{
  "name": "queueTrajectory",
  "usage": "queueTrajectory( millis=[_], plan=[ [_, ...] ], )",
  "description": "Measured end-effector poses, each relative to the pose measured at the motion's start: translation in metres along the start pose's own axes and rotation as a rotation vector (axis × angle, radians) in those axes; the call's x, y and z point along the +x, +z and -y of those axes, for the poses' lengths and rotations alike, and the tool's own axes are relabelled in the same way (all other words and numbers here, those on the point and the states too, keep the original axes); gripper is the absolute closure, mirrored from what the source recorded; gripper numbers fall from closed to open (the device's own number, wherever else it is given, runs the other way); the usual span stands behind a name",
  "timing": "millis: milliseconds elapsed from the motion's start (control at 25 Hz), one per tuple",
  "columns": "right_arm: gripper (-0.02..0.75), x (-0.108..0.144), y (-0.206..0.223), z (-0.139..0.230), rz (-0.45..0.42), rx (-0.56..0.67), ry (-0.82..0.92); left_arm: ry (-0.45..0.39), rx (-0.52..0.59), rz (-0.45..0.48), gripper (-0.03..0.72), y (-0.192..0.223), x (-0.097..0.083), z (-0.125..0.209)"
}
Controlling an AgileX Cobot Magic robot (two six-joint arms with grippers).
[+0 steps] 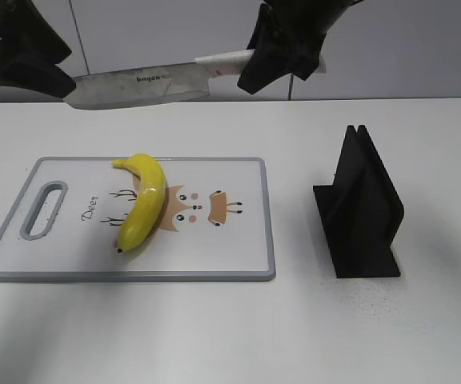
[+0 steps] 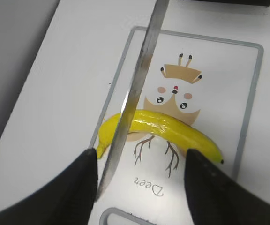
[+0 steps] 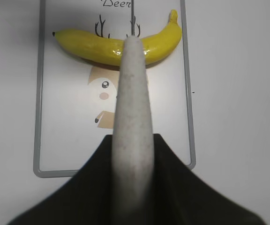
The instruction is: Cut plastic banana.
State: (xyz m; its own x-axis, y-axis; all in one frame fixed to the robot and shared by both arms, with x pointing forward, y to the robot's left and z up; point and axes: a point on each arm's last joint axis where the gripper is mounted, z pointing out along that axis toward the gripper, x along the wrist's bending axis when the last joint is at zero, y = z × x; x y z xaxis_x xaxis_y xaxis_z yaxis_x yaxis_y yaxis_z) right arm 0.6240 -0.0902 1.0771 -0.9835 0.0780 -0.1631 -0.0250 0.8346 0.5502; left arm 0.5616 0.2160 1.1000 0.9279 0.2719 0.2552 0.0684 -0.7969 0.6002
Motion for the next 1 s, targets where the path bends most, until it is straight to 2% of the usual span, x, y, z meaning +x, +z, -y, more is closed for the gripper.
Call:
queueTrajectory(
  millis=[160, 360, 480, 560, 680, 880, 1000],
  plan=[
    [0.554, 0.000, 0.000, 0.000, -0.003, 0.001, -0.022, 0.000, -0.003, -0.027, 0.114, 0.017, 0.010, 0.006],
    [0.554, 0.001, 0.000, -0.002, -0.010, -0.019, -0.030, -0.003, -0.017, -0.005, 0.117, 0.030, 0.014, 0.011],
    [0.554, 0.000, 0.005, -0.002, -0.025, -0.037, -0.025, -0.001, -0.012, 0.006, 0.148, 0.036, 0.015, 0.014],
    [0.554, -0.001, 0.012, 0.000, -0.042, -0.044, -0.011, -0.001, -0.011, 0.007, 0.197, 0.037, 0.015, 0.014],
    [0.554, -0.002, 0.021, 0.002, -0.067, -0.058, 0.010, -0.002, -0.012, 0.007, 0.314, 0.037, 0.015, 0.014],
    [0.554, -0.004, 0.023, 0.002, -0.050, -0.069, 0.017, 0.000, -0.012, 0.010, 0.552, 0.037, 0.015, 0.014],
    [0.554, -0.004, 0.023, 0.002, -0.046, -0.071, 0.011, 0.008, -0.009, 0.019, 0.598, 0.037, 0.014, 0.014]
  ],
)
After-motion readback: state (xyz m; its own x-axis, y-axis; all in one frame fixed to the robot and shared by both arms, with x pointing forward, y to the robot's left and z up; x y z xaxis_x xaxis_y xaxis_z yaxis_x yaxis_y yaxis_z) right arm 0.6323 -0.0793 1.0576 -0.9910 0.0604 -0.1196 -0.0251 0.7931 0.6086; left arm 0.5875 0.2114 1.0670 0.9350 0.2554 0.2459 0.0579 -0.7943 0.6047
